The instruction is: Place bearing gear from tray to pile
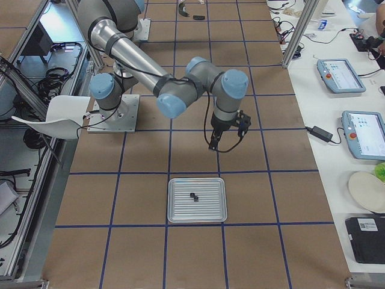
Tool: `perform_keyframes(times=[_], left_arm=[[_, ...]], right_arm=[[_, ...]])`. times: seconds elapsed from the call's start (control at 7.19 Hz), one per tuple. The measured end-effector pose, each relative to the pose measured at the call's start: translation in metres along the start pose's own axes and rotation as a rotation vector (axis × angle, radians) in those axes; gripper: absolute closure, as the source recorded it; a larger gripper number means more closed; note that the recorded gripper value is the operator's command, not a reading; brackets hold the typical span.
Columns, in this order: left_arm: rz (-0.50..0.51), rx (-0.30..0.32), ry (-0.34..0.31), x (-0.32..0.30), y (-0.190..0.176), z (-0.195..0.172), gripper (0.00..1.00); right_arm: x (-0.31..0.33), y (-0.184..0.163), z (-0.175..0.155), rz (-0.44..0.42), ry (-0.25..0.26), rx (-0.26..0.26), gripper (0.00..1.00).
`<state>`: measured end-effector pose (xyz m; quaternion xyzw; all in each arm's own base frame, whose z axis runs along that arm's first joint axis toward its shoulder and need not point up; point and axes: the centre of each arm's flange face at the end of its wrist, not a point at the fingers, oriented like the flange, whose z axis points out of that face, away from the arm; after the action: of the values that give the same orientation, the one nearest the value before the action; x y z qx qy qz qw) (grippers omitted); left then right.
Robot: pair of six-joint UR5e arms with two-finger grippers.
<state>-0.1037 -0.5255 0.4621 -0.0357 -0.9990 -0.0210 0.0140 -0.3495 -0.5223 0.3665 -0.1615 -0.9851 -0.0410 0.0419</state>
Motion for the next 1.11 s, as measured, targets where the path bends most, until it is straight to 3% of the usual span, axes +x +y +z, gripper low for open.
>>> perform_keyframes(times=[0.14, 0.42, 0.7, 1.11], left_arm=[[0.001, -0.001, 0.000, 0.000, 0.000, 0.001, 0.00], [0.002, -0.002, 0.000, 0.000, 0.001, 0.001, 0.00], [0.001, -0.004, 0.000, 0.000, 0.001, 0.002, 0.00], [0.002, 0.000, 0.000, 0.000, 0.000, 0.001, 0.00]], right_arm=[[0.048, -0.002, 0.035, -0.001, -0.009, -0.007, 0.00], [0.123, 0.002, 0.082, 0.027, 0.016, 0.037, 0.02], [0.143, 0.001, 0.124, 0.044, 0.002, 0.019, 0.09], [0.133, 0.006, 0.160, 0.119, -0.055, -0.003, 0.15]])
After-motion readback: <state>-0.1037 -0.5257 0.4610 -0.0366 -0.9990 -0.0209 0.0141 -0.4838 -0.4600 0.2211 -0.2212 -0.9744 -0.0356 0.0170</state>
